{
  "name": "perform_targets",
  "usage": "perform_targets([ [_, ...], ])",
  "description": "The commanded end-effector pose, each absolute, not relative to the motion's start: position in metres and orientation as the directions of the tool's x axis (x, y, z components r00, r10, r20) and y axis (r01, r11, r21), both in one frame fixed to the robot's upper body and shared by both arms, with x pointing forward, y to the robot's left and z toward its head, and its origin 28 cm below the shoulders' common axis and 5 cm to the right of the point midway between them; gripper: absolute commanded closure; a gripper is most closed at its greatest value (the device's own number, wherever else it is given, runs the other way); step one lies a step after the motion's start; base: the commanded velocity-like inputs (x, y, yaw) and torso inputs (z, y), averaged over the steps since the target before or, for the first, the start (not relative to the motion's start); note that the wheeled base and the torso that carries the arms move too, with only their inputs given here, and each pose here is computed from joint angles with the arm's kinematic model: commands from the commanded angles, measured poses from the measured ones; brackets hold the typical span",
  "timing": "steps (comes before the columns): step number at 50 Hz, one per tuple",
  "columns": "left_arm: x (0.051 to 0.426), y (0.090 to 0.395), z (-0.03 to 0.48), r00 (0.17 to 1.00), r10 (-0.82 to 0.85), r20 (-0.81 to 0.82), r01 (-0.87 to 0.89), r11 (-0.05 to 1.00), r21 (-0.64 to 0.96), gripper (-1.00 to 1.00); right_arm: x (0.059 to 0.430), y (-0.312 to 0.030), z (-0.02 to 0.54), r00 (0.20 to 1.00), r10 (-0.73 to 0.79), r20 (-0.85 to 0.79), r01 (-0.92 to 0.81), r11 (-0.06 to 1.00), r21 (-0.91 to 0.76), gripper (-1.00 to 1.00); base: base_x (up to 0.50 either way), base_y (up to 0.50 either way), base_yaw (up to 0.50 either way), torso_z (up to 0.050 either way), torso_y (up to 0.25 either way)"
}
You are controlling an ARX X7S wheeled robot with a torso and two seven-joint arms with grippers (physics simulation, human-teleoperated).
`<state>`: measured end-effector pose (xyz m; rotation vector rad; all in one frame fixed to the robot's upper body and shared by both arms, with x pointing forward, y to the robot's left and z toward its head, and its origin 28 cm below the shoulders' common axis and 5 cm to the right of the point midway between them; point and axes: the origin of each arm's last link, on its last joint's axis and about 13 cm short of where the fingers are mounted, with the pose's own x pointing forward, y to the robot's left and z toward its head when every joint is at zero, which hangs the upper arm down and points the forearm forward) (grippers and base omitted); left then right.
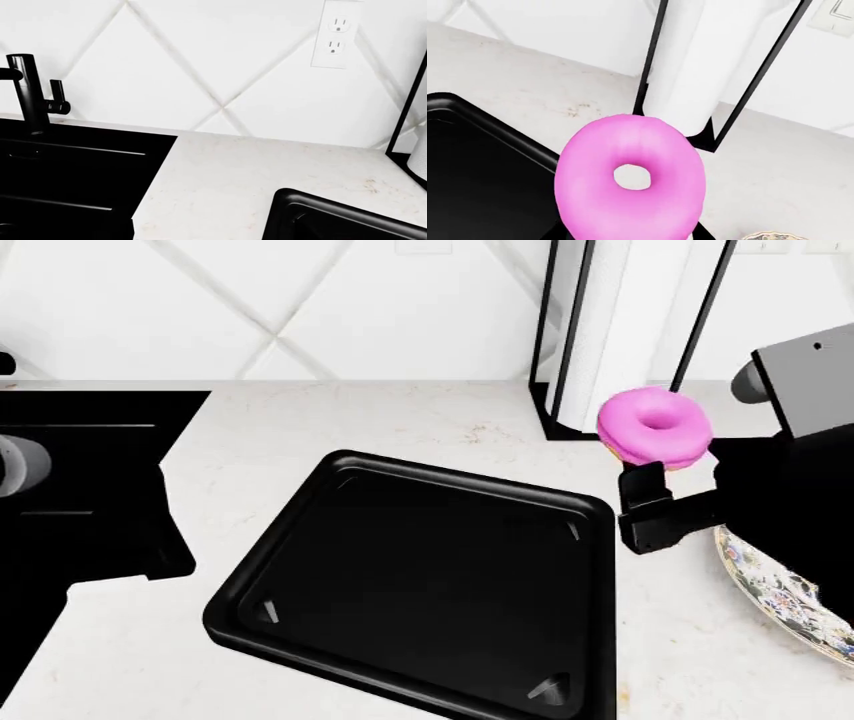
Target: Move the dessert items from the plate to the tray.
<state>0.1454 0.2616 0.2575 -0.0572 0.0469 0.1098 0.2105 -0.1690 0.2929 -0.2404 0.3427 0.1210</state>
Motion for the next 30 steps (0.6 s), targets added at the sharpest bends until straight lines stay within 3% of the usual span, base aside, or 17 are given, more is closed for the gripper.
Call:
perform_targets([
  [1,0.145,0.262,0.257,0.993,0.111,-0.050,-0.114,0.992,-0.055,-1.00,0.206,-0.157,0.292,0.924,0.158,-0.349,-0.247,0.943,-0.225,1.00,0.00,0.00,0.00,0.000,0.000],
  [30,0.144,0.264,0.254,0.992,0.116,-0.052,-0.119,0.991,-0.062,-1.00,0.201,-0.136,0.270,0.851,0.323,-0.413,-0.416,0.896,-0.157,1.00,0.00,0.00,0.00,0.000,0.000],
])
